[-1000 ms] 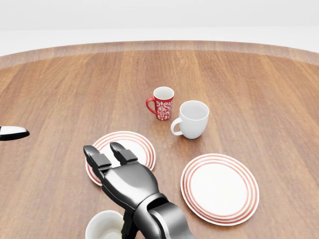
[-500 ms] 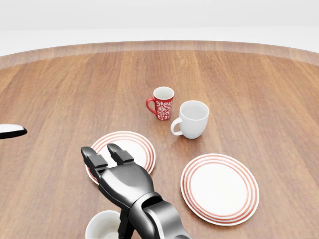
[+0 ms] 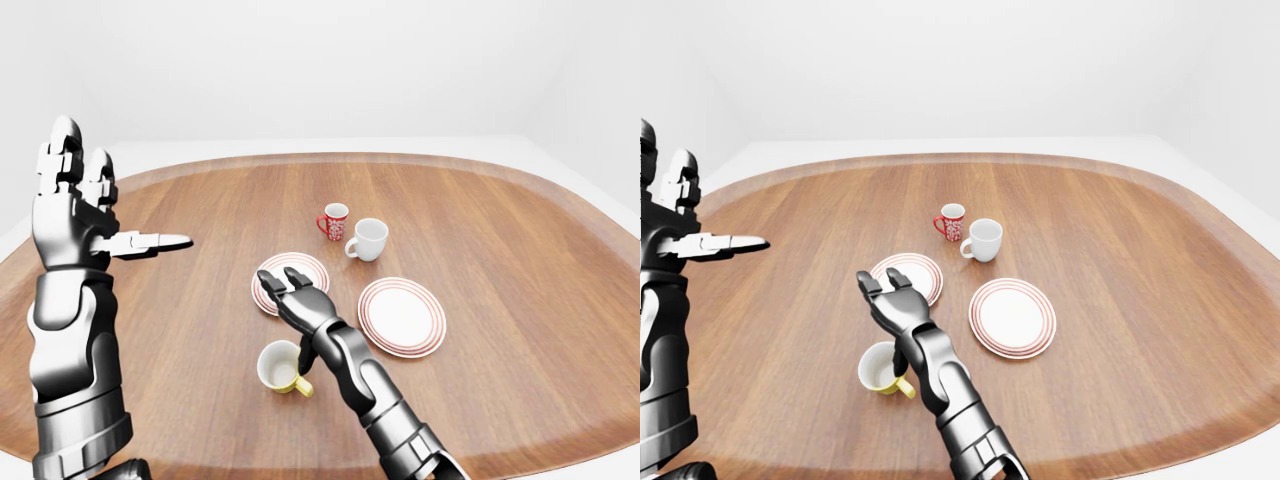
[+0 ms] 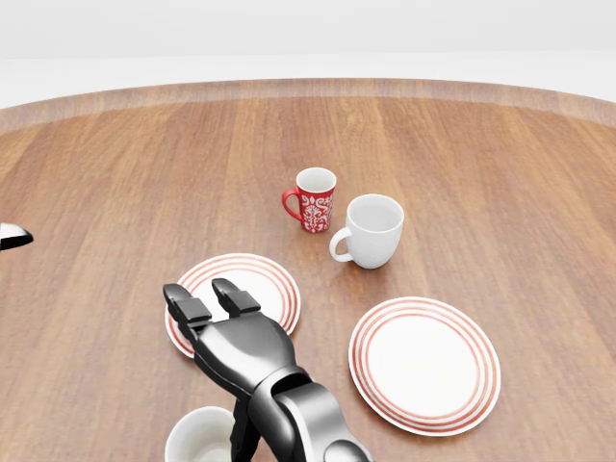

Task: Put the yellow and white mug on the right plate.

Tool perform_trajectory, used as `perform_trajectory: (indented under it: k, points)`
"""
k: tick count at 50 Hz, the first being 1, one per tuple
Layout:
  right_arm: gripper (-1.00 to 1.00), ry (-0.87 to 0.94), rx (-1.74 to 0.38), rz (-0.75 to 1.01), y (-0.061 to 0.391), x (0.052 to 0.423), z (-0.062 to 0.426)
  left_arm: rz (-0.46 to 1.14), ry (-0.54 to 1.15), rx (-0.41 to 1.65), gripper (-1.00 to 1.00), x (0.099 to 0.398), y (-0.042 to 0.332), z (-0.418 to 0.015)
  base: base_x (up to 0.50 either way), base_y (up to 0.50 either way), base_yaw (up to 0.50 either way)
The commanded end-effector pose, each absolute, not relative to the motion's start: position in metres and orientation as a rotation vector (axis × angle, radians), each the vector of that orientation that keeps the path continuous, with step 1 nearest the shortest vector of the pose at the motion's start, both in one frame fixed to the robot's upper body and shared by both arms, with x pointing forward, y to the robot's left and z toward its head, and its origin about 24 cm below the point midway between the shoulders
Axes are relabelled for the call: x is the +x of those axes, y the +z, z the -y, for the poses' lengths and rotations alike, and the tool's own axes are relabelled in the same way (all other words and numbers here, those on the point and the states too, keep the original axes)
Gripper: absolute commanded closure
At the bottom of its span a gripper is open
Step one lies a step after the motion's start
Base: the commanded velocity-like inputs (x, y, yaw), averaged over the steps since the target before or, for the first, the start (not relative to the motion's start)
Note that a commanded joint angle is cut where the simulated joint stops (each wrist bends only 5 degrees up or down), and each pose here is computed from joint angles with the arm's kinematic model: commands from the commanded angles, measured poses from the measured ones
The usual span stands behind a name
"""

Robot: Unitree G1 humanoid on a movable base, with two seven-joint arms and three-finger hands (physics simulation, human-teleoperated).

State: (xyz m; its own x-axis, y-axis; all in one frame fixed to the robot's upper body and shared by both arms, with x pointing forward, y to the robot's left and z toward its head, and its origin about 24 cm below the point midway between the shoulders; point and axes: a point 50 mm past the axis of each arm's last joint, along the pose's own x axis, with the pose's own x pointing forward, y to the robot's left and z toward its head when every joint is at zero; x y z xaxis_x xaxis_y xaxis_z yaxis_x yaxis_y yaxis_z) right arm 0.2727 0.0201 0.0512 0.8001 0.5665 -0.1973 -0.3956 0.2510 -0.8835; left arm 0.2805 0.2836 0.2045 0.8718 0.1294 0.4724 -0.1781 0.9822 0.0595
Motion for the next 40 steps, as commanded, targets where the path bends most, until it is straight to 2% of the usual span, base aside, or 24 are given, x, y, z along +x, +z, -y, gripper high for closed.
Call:
perform_trajectory:
  k: [1, 30, 40]
  points:
    - [-1.0, 0.661, -1.145, 0.165, 0.047, 0.277, -0.022, 0.558, 0.157, 0.107, -1.0, 0.273, 0.221, -0.283, 0.0, 0.0, 0.0]
    - [-1.0, 0.673, -1.172, 0.164, 0.029, 0.276, -0.028, 0.594, 0.149, 0.117, -1.0, 0.27, 0.229, -0.28, 0.0, 0.0, 0.0]
    - [-1.0, 0.673, -1.189, 0.168, 0.026, 0.276, -0.031, 0.687, 0.127, 0.121, -1.0, 0.259, 0.247, -0.273, 0.0, 0.0, 0.0]
